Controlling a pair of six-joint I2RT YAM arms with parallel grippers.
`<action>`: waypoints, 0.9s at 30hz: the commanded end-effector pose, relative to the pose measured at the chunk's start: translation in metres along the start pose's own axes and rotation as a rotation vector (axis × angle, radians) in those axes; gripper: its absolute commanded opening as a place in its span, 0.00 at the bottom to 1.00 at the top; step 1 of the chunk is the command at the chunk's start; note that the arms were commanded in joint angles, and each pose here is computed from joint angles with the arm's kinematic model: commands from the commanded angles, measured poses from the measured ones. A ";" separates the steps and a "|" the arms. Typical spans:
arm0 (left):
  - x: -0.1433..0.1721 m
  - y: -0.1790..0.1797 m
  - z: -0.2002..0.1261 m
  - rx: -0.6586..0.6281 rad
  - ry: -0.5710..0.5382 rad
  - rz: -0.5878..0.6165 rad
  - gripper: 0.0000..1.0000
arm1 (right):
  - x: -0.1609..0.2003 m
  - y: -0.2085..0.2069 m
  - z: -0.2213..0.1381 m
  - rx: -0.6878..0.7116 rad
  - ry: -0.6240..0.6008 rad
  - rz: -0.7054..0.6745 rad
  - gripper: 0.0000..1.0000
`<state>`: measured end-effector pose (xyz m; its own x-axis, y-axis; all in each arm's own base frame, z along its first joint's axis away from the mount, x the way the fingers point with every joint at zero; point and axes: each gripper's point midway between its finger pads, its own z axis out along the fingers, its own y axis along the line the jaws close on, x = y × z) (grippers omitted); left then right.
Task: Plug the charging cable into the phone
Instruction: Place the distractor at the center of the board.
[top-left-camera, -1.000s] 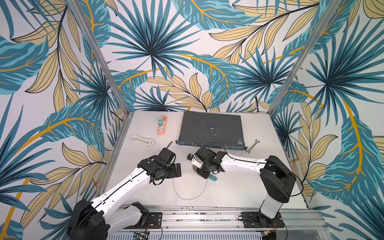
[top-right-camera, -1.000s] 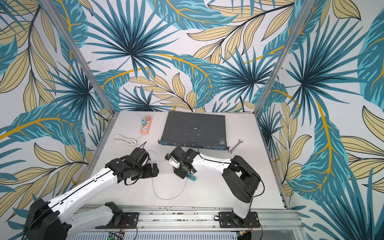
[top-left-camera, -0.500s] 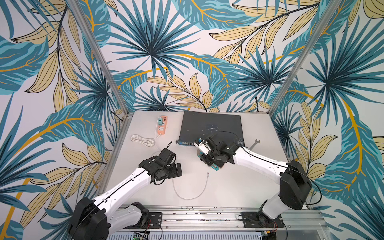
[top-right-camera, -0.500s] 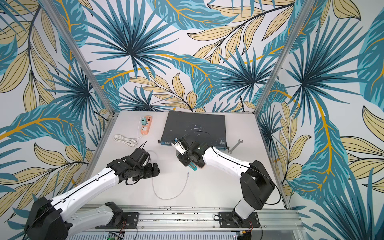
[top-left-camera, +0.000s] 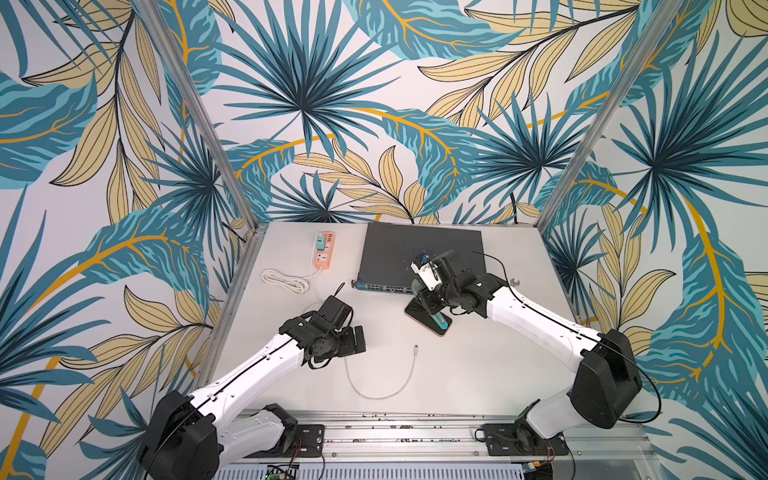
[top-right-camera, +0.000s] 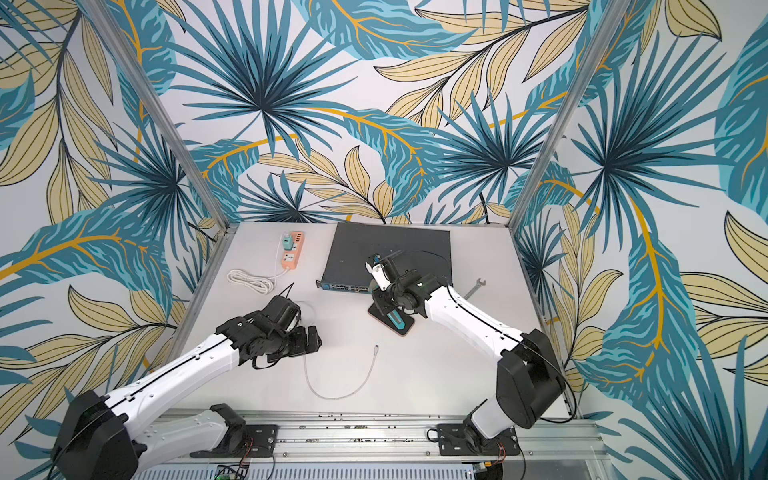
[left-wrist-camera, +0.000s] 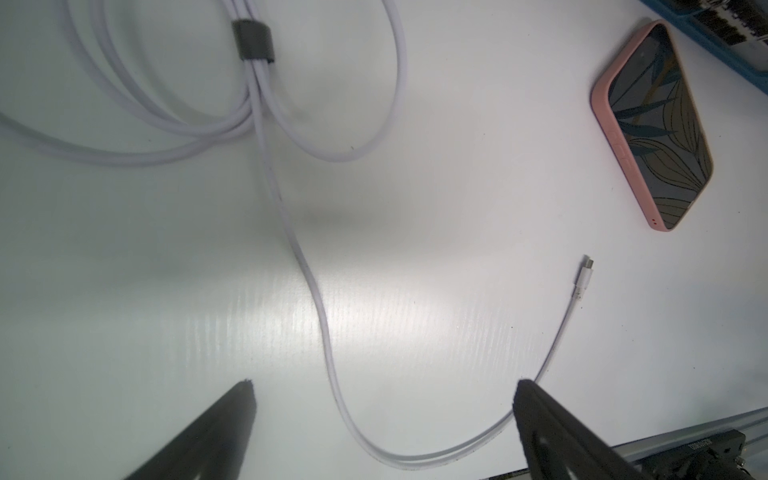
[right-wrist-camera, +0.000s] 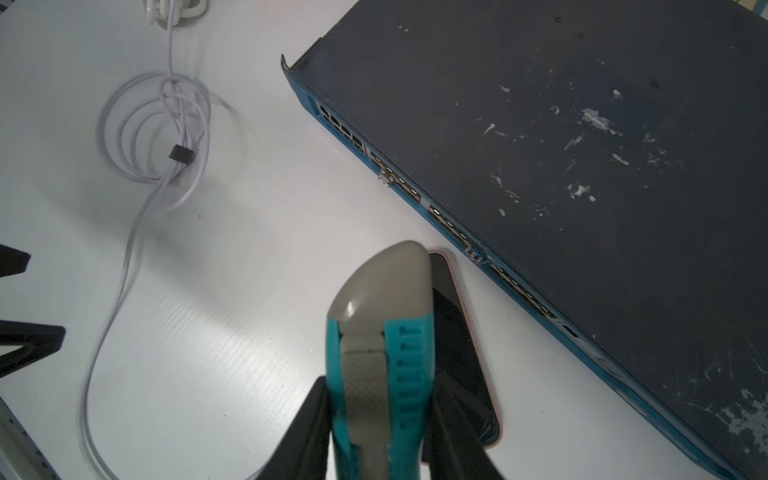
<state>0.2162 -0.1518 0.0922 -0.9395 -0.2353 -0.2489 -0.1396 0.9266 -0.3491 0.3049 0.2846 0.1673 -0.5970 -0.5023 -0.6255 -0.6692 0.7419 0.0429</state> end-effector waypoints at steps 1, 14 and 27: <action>-0.011 -0.017 -0.004 0.068 -0.028 -0.006 1.00 | -0.014 -0.007 -0.014 0.004 -0.035 0.054 0.29; -0.017 -0.044 -0.002 0.202 -0.031 0.022 1.00 | -0.024 -0.076 -0.046 0.130 -0.117 0.322 0.29; -0.025 -0.065 0.008 0.255 -0.001 0.047 1.00 | 0.013 -0.149 -0.076 0.224 -0.177 0.635 0.29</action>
<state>0.2378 -0.1979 0.0989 -0.9508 -0.2055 -0.2319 -0.0580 0.8532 -0.5183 0.3677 0.1486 0.2185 -0.7334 0.0372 -0.6788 -0.1736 0.9552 0.2399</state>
